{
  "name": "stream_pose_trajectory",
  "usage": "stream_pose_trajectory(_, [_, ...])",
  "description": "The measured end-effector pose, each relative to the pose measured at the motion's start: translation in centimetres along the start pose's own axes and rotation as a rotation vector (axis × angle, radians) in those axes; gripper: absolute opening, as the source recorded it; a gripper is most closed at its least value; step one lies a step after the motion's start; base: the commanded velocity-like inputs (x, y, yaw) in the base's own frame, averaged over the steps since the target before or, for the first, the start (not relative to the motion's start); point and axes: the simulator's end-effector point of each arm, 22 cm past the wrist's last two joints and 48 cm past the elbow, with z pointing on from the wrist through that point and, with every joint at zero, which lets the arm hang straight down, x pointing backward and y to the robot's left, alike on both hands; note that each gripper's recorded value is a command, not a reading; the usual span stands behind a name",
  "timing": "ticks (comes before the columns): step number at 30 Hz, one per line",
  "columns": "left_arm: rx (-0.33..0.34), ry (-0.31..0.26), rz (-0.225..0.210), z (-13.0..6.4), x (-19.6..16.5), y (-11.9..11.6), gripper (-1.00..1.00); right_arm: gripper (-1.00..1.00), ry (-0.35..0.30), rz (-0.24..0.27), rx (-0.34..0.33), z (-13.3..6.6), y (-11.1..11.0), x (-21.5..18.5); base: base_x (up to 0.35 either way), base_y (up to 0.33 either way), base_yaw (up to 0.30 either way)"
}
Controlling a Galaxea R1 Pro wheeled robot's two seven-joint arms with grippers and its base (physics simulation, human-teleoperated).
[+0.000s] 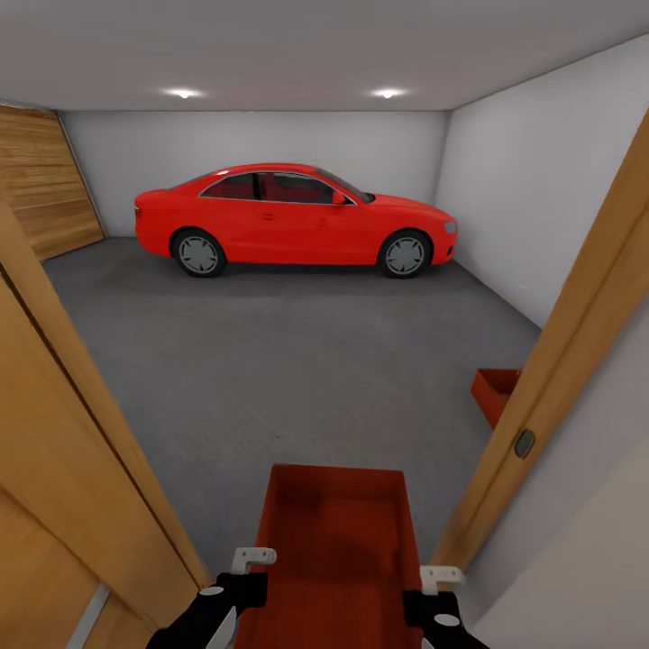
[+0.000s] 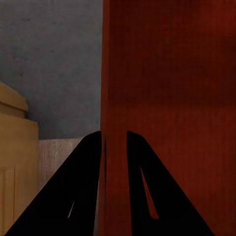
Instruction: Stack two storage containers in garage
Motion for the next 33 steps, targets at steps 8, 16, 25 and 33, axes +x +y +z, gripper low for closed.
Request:
stream_pose_trajectory(8, [0.0, 0.005, 0.002, -0.01, 0.09, -0.12, -1.0, -1.0, 0.004, 0.004, -0.001, 0.01, -0.09, 0.17, 0.311, 0.0, 0.0])
stream_pose_trajectory(16, [-0.002, 0.005, 0.001, -0.01, 0.09, -0.38, -1.0, -1.0, 0.004, 0.004, -0.002, 0.07, -0.33, 0.16, 0.322, 0.0, 0.0])
stream_pose_trajectory(25, [-0.002, 0.005, 0.001, -0.01, 0.09, -0.35, -1.0, -1.0, 0.004, 0.004, -0.002, 0.06, -0.3, 0.16, 0.322, 0.0, 0.0])
stream_pose_trajectory(33, [-0.002, 0.005, 0.001, -0.01, 0.09, -0.31, -1.0, -1.0, 0.004, 0.004, -0.002, 0.05, -0.27, 0.16, 0.322, 0.0, 0.0])
